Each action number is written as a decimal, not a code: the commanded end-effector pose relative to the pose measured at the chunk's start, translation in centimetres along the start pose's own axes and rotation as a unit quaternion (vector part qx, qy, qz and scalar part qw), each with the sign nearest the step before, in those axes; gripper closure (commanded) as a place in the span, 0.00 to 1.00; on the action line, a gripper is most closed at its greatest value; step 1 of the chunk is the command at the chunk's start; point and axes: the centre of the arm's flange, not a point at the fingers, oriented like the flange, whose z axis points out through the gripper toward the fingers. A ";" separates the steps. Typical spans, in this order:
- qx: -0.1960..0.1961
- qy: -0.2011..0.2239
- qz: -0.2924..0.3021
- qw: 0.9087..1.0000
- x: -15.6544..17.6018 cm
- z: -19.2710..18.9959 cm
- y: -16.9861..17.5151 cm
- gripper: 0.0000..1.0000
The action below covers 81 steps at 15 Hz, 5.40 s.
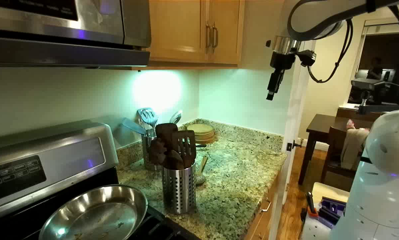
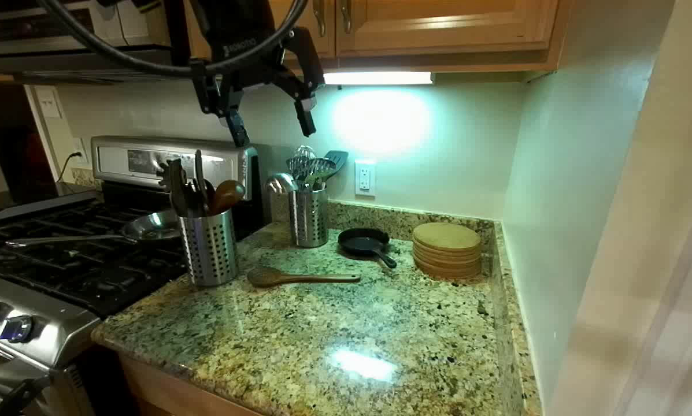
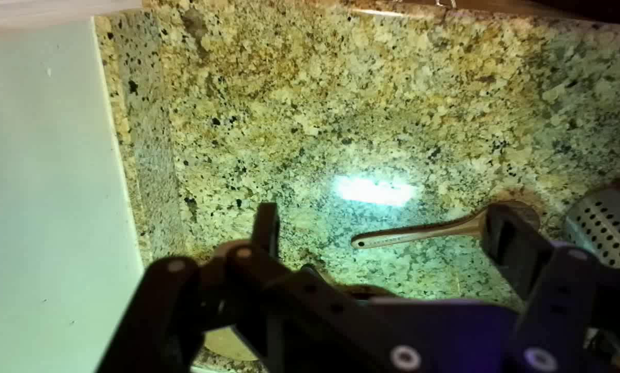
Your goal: Pick the wooden spoon on the counter and put it in the utensil holder
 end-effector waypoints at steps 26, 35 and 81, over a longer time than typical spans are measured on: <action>0.116 -0.094 0.065 0.987 8.6 8.1 -12.6 0.00; 0.138 -0.107 0.276 0.945 11.1 11.5 -18.9 0.00; 0.083 -0.068 0.666 0.738 12.9 29.2 -25.5 0.00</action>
